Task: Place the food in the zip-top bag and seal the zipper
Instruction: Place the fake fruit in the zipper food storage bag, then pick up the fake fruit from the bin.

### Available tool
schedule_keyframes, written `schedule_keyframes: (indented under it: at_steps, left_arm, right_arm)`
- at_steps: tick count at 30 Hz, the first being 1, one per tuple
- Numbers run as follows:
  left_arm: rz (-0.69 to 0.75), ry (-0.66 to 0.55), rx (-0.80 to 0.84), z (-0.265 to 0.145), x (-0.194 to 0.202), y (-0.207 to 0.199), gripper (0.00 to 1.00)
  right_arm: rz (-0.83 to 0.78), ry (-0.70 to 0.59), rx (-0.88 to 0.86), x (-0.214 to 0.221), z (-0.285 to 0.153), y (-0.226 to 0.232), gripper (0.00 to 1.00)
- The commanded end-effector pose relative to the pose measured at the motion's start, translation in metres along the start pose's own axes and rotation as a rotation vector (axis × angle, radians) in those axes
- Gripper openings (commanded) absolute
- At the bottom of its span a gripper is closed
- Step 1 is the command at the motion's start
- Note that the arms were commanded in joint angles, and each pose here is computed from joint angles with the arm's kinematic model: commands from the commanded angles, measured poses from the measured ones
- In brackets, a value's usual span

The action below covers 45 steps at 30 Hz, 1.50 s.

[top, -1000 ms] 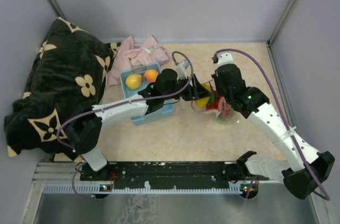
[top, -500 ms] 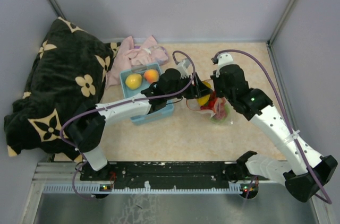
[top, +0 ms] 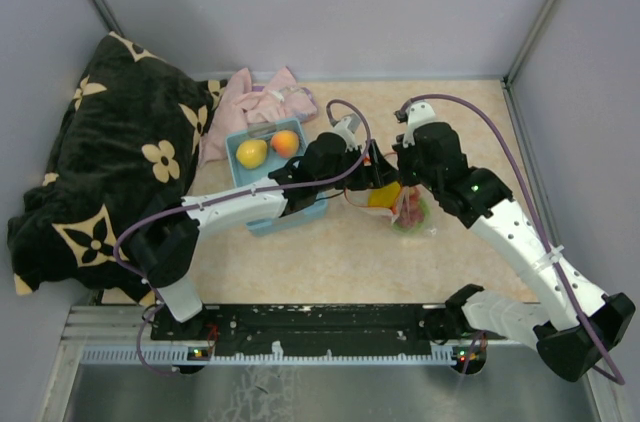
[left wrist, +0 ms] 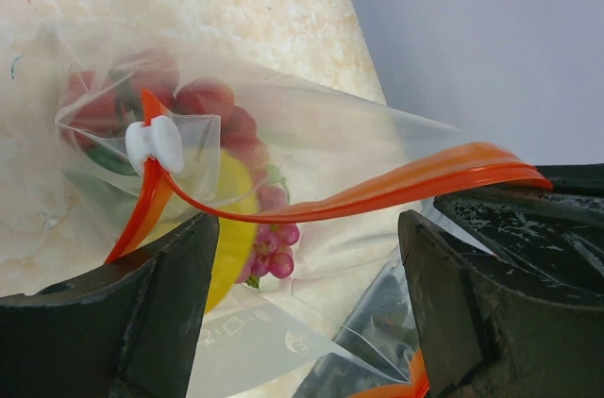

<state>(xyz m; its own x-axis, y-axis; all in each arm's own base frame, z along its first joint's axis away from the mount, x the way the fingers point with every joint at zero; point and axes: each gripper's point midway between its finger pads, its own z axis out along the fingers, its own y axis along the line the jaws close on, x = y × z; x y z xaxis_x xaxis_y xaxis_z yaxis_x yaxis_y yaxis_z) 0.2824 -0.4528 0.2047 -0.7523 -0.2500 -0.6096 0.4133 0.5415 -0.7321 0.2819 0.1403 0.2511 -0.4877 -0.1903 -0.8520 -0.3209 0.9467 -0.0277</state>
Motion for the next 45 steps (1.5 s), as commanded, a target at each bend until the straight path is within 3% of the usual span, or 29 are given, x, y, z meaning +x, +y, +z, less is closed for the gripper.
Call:
schedule_keyframes:
  at_steps: [1,15,25,45]
  left_arm:
    - [0.025,-0.013,0.013,-0.004,-0.007,-0.013,0.83]
    - [0.171,-0.051,-0.054,-0.057,-0.029,-0.016,0.83]
    - [0.294,-0.103,-0.226,-0.101,-0.048,0.014,0.85]
    - [0.440,0.069,-0.801,-0.166,-0.117,0.182,0.87]
  right_arm:
    - [0.026,-0.106,0.013,-0.026,-0.009,-0.005,0.00]
    - [0.003,-0.102,0.117,-0.023,-0.010,-0.024,0.00]
    - [-0.003,-0.130,0.151,-0.029,-0.014,-0.031,0.00]
    - [-0.014,-0.178,0.145,-0.032,-0.014,-0.031,0.00]
